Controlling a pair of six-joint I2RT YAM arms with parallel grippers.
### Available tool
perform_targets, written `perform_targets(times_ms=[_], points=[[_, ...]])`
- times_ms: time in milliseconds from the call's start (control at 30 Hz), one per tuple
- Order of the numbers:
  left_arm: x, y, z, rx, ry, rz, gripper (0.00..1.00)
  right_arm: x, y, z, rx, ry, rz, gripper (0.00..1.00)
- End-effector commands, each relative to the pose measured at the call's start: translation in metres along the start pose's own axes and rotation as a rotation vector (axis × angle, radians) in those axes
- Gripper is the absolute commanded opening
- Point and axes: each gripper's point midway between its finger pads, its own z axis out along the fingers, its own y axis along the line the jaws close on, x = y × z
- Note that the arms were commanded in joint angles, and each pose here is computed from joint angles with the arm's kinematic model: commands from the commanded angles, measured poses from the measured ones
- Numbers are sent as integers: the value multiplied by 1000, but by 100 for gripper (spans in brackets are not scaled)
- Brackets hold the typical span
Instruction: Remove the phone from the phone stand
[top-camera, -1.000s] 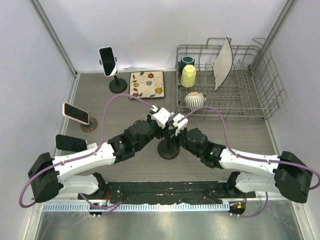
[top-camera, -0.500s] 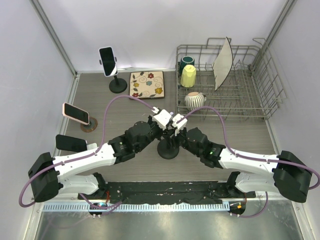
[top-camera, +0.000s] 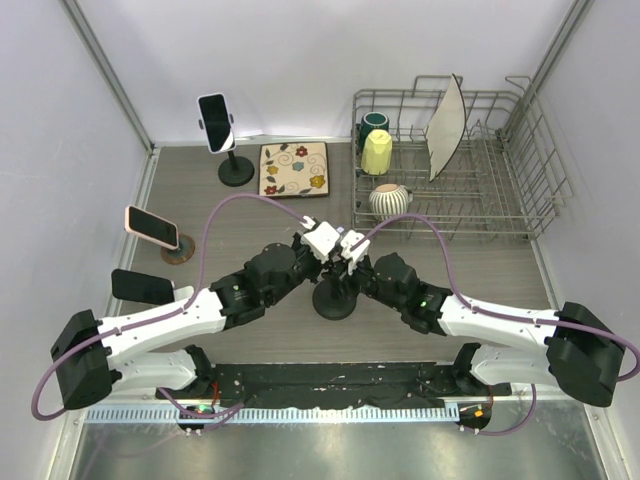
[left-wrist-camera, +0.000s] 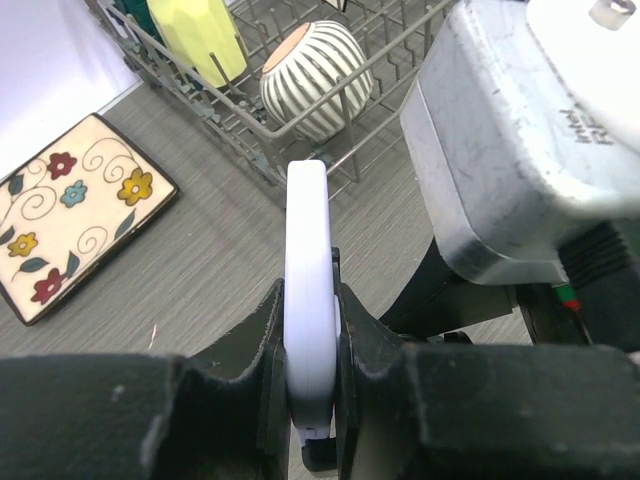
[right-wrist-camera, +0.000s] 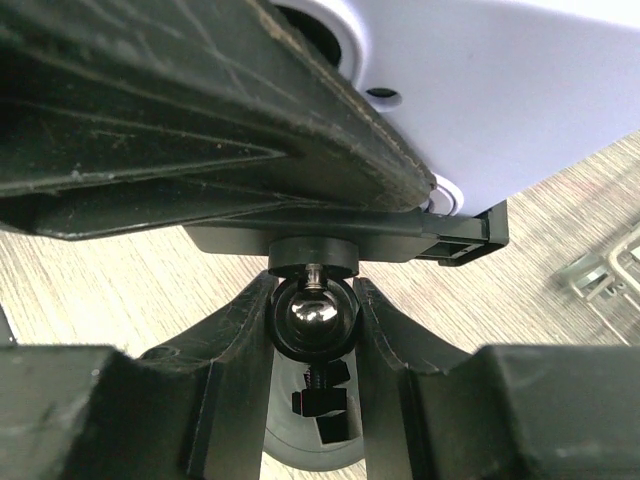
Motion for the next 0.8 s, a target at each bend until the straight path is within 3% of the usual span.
perform_targets(times_ms=[0, 767], points=[[-36, 32, -4, -80, -107, -16, 0, 23, 50, -9, -250, 91, -12, 1], [-57, 92, -24, -140, -156, -92, 0, 57, 35, -19, -184, 220, -47, 1]])
